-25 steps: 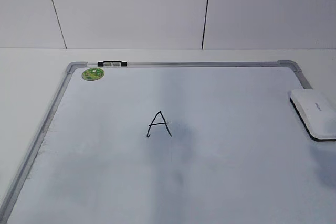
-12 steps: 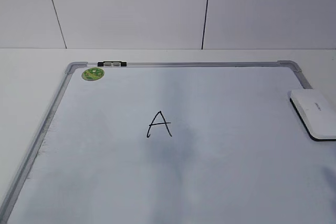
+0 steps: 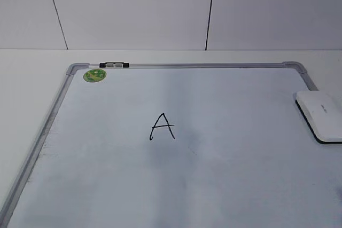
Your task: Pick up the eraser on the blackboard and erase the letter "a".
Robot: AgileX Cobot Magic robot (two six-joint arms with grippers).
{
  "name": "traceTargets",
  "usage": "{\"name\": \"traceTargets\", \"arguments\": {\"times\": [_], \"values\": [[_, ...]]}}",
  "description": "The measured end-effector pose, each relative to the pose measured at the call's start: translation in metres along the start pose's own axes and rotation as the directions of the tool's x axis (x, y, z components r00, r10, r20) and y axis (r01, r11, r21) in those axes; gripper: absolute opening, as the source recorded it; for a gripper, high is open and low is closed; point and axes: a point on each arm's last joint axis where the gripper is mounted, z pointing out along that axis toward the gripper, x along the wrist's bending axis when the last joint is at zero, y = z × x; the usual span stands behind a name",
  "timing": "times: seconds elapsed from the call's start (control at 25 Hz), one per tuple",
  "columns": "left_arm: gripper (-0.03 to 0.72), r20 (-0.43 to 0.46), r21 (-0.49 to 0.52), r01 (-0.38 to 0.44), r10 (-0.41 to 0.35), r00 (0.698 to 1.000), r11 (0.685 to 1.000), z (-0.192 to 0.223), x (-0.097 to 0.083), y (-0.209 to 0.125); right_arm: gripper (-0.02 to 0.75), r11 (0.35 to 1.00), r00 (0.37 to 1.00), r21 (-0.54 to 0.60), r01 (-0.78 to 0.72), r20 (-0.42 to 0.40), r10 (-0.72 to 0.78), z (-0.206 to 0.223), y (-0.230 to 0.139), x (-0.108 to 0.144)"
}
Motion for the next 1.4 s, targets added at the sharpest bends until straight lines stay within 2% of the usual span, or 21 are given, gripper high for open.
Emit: {"name": "traceTargets", "arguments": {"times": [0.52,0.72,1.4], "values": [[0.561,0.009,0.006,0.006,-0.006,1.000,1.000,0.0025,-0.0008,-0.0015,0.592,1.000,0.999,0.002,-0.025,0.047,0.025,0.0021,-0.0010,-0.0044],[0.558,0.010,0.002,0.006,-0.006,1.000,1.000,0.0030,-0.0008,-0.0013,0.592,0.999,0.994,0.005,-0.038,0.101,0.037,0.0018,-0.0015,-0.0093],[0.540,0.010,-0.003,0.006,-0.006,1.000,1.000,0.0030,-0.0009,-0.0008,0.592,0.999,0.993,0.003,-0.043,0.112,0.043,0.0017,-0.0015,-0.0103]]}}
